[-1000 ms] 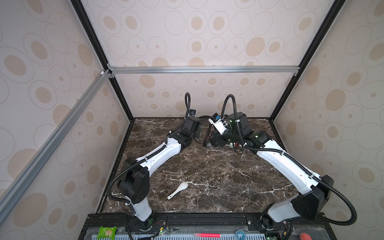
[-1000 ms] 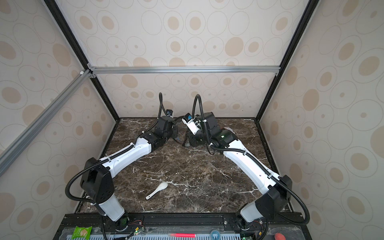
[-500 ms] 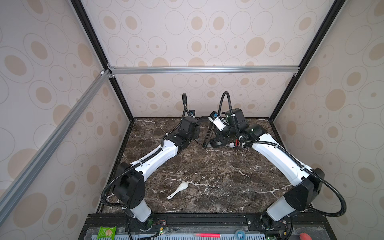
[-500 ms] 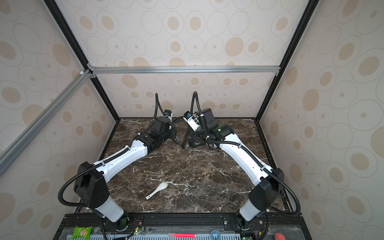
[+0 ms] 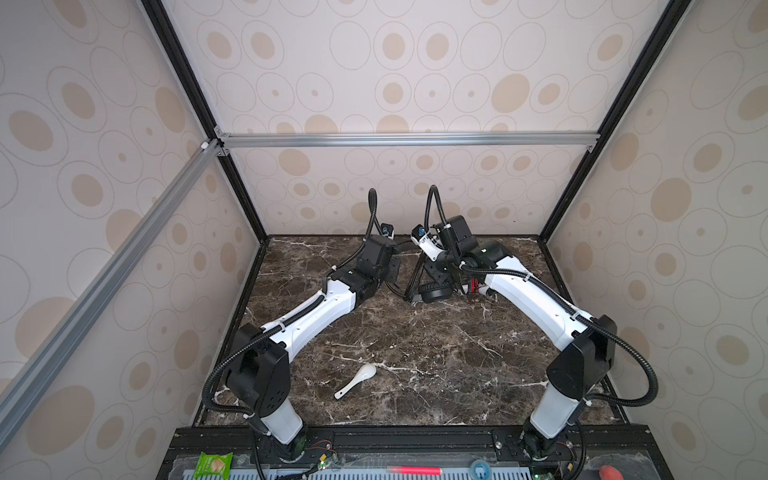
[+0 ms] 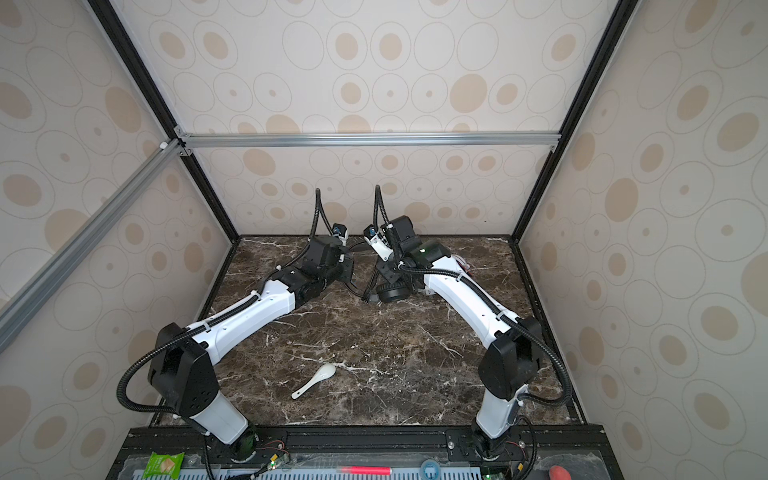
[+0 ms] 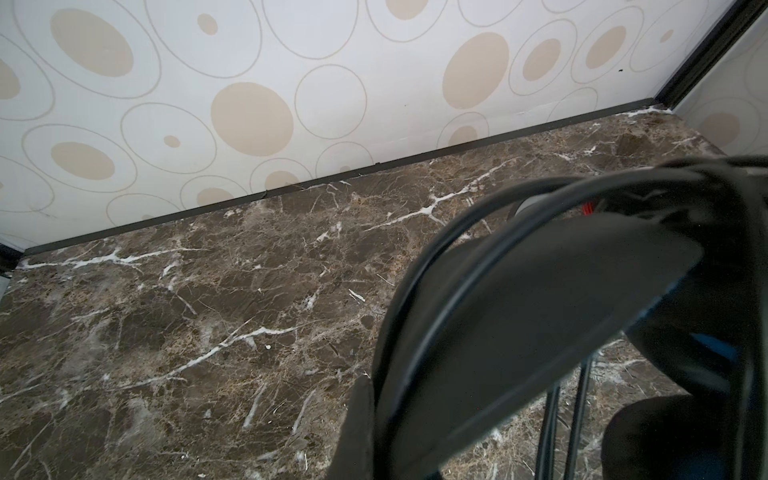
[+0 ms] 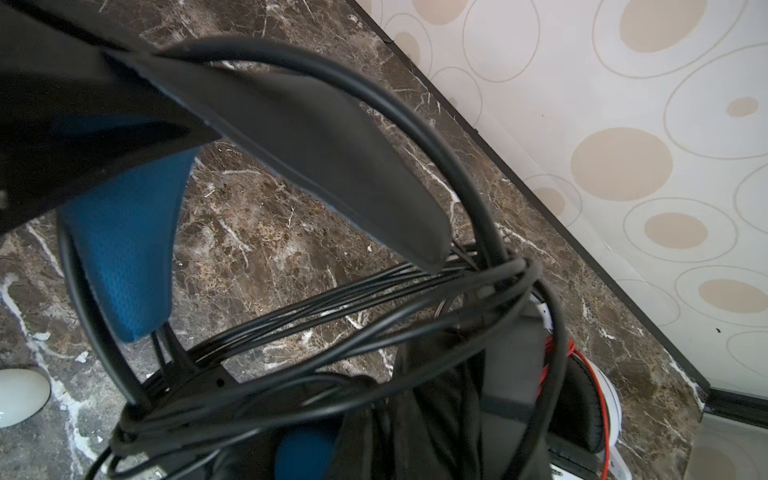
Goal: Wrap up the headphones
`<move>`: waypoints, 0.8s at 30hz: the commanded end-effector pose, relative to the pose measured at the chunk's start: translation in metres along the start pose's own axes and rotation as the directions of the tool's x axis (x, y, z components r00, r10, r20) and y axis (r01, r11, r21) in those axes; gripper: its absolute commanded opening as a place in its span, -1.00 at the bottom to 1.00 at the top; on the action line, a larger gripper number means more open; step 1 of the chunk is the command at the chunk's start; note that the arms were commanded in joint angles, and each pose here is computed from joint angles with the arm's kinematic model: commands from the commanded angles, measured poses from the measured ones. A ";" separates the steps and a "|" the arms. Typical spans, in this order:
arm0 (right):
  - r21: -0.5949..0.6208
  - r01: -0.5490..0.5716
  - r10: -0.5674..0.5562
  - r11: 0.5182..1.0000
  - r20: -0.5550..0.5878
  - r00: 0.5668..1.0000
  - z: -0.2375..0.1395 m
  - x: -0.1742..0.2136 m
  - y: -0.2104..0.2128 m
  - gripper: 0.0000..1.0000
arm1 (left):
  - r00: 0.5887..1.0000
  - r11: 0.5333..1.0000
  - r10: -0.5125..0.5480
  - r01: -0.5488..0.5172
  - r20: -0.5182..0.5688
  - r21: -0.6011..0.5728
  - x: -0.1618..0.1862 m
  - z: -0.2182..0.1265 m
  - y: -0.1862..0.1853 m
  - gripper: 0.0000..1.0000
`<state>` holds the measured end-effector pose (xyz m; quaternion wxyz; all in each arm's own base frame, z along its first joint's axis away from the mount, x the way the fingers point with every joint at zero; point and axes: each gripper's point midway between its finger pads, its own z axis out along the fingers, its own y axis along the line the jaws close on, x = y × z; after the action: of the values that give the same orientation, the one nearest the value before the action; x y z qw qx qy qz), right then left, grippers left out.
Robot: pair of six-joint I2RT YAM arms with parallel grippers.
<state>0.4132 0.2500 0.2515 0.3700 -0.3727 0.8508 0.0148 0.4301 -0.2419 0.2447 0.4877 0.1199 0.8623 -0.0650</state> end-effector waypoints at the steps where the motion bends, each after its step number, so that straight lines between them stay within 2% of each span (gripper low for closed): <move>1: 0.093 -0.045 0.045 0.995 0.010 0.999 0.004 -0.007 -0.031 -1.00 | 0.996 0.989 -0.031 0.018 0.087 0.144 -0.042 -0.030 -0.024 -1.00; 3: 0.085 -0.052 0.051 0.995 0.011 0.999 0.006 -0.008 -0.030 -0.98 | 0.997 0.986 -0.035 0.023 0.074 0.163 -0.039 -0.030 -0.028 -1.00; 7: 0.080 -0.056 0.056 0.995 0.002 0.998 0.010 -0.004 -0.028 -0.77 | 0.997 0.984 -0.049 0.039 0.053 0.173 -0.037 -0.029 -0.030 -1.00; 15: 0.080 -0.037 0.036 0.996 0.007 0.999 0.003 0.005 -0.025 -0.32 | 0.999 0.993 -0.040 0.043 -0.027 0.106 -0.030 -0.017 -0.023 -1.00; 24: 0.099 -0.027 0.026 0.995 0.012 1.000 -0.010 0.014 -0.026 -0.15 | 0.997 0.994 -0.036 0.042 -0.062 0.096 -0.024 -0.008 -0.022 -1.00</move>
<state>0.4094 0.2462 0.2391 0.3685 -0.3653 0.8547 0.0173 0.4310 -0.2556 0.2354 0.4352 0.1325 0.8873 -0.0762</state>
